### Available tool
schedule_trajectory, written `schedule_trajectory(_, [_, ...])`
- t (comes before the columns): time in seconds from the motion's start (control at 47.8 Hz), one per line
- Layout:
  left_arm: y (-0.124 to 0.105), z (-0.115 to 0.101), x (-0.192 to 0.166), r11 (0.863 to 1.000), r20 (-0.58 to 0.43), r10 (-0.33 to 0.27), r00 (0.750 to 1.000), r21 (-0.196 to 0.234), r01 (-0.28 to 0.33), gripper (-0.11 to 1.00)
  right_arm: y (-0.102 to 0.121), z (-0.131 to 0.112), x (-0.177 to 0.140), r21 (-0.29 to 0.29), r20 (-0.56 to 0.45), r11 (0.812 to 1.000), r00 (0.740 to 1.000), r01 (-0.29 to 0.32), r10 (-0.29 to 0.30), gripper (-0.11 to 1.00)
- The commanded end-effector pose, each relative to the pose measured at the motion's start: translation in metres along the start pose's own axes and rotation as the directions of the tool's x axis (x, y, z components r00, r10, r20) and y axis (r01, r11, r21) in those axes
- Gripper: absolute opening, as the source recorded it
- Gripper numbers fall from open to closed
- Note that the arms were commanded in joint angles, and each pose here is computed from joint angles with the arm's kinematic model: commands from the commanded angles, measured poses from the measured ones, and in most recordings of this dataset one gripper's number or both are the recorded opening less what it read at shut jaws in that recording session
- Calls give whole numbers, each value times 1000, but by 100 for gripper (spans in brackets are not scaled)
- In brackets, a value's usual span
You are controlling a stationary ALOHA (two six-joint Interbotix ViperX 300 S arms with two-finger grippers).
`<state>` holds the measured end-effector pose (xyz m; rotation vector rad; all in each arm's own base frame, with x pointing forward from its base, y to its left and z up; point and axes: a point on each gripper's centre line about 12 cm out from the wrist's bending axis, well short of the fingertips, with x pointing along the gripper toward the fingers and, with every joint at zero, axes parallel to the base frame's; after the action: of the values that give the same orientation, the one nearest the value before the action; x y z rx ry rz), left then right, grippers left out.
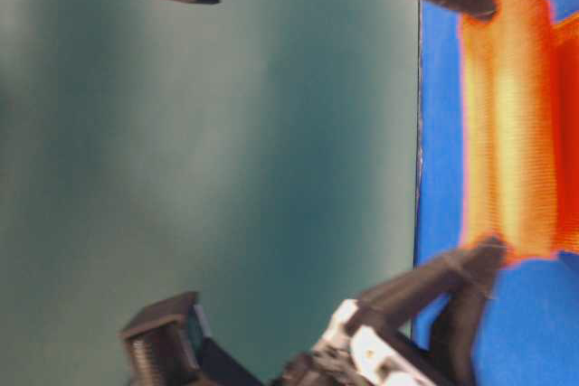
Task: Fold the orange towel.
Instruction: 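Fold the far half of the strip over toward the near end, then open both grippers and release the folded towel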
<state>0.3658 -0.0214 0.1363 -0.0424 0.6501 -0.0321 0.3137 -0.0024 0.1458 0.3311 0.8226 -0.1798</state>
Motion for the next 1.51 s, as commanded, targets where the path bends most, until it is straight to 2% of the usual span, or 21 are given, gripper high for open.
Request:
schedule_trajectory(0.0, [-12,-4,4,1000,-17,-24,1000,1,24,2,4,-4,2,-7,-12,1000,1000,-7,7,2])
schedule_trajectory(0.209, [-20,-22,17,999,-65,-38,997,-2,38,2,8,-15,17,-16,-36,999,999,-28,27,2])
schedule_trajectory(0.711, [-22,-17,18,999,-47,-45,998,3,45,3,17,-23,29,-16,-40,998,997,-64,63,3])
schedule_trajectory(0.753, [-22,-16,18,999,-42,-45,998,3,45,5,17,-23,29,-16,-39,998,997,-64,63,3])
schedule_trajectory(0.857, [-22,-16,19,999,-42,-45,998,3,45,26,20,-22,29,-21,-34,997,997,-72,71,4])
schedule_trajectory(0.899, [-23,-16,19,999,-42,-45,998,3,45,36,21,-20,29,-23,-28,997,997,-77,76,12])
schedule_trajectory(0.983, [-23,-15,18,999,-42,-47,998,5,47,50,25,-17,29,-26,-16,996,996,-88,87,38])
schedule_trajectory(1.045, [-23,-13,15,999,-41,-47,998,8,47,51,28,-14,28,-29,-10,995,996,-93,92,56])
schedule_trajectory(1.108, [-23,-10,11,999,-35,-48,998,8,48,49,32,-7,25,-32,8,994,995,-101,102,67])
schedule_trajectory(1.213, [-24,0,-1,999,-18,-50,999,11,51,49,37,5,14,-36,46,993,992,-114,116,62])
schedule_trajectory(1.338, [-24,15,-23,998,5,-54,999,22,54,49,42,25,-7,-60,98,991,988,-118,124,63])
schedule_trajectory(1.484, [-25,32,-51,998,61,-61,996,32,60,49,43,45,-41,-114,154,989,982,-93,110,63])
